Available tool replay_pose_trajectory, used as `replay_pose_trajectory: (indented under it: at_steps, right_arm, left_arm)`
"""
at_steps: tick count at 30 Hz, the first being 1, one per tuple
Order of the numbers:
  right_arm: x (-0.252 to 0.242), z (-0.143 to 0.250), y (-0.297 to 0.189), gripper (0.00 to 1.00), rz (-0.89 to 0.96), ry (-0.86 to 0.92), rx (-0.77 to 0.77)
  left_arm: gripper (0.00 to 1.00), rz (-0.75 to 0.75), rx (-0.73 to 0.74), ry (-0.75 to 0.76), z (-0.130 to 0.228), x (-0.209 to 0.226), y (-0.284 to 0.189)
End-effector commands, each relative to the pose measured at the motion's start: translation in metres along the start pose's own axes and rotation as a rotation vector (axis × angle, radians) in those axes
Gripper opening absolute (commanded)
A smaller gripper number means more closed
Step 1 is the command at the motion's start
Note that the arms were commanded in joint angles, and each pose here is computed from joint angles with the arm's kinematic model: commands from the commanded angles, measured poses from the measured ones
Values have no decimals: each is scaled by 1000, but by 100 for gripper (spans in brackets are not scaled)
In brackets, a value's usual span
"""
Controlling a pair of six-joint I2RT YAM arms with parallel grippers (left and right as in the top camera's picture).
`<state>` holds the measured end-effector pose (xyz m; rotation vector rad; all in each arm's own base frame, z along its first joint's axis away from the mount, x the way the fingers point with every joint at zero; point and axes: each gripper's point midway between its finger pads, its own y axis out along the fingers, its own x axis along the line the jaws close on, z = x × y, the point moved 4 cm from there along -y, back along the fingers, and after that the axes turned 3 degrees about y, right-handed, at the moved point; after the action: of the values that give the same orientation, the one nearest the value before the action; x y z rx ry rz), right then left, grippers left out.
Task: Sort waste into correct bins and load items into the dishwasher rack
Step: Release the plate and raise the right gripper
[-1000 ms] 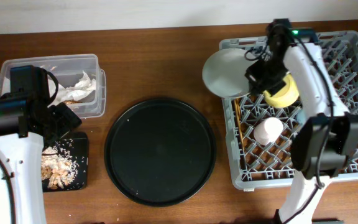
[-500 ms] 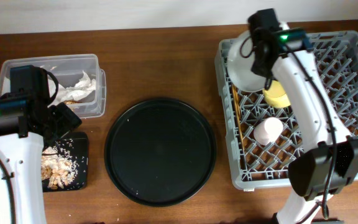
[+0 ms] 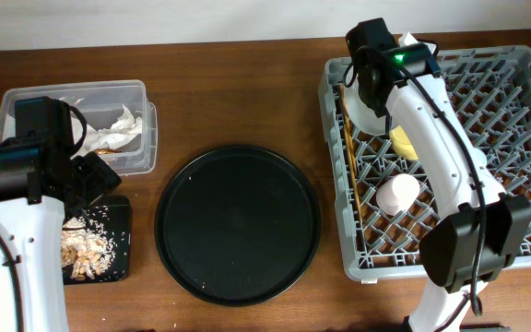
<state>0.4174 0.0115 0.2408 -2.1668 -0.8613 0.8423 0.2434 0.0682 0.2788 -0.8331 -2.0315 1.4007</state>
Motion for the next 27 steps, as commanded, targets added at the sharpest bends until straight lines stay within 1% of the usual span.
replay_pose_trajectory:
  at_steps: [1,4,6,8,9,10,11,14,17,19,21,22,23,24,26,27]
  right_arm:
    - [17,14,11,4,-36,-16,69]
    - [26,25,16,4,-68,-36,132]
    - [25,30,9,5,-110,-36,174]
    - [16,30,-10,17,-166,-21,192]
    - [12,29,-18,33,-189,-11,191]
    - [6,27,-30,93,-228,5,191]
    - [0,25,-45,99,-281,21,187]
    - [-24,19,-92,99,-438,44,141]
    - [-63,13,-135,99,-528,110,42]
    - [-78,8,-145,99,-522,142,-18]
    - [-79,3,-135,52,-456,144,-41]
    - [-70,1,-129,32,-448,137,-32]
    - [-59,-3,-120,20,-441,134,-29]
    - [-47,-8,-110,16,-425,135,-36]
    - [-22,-21,-82,6,-392,148,-42]
    - [-12,-25,-64,5,-374,168,-29]
  left_arm:
    - [99,-2,-12,-6,-1,2,-3]
    - [99,-2,-12,-6,-1,2,-3]
    - [99,-2,-12,-6,-1,2,-3]
    - [99,-2,-12,-6,-1,2,-3]
    - [99,-2,-12,-6,-1,2,-3]
    - [99,-2,-12,-6,-1,2,-3]
    - [99,-2,-12,-6,-1,2,-3]
    - [99,-2,-12,-6,-1,2,-3]
    - [99,-2,-12,-6,-1,2,-3]
    - [99,-2,-12,-6,-1,2,-3]
    - [99,-2,-12,-6,-1,2,-3]
    - [99,-2,-12,-6,-1,2,-3]
    - [99,-2,-12,-6,-1,2,-3]
    - [99,-2,-12,-6,-1,2,-3]
    - [99,-2,-12,-6,-1,2,-3]
    - [99,-2,-12,-6,-1,2,-3]
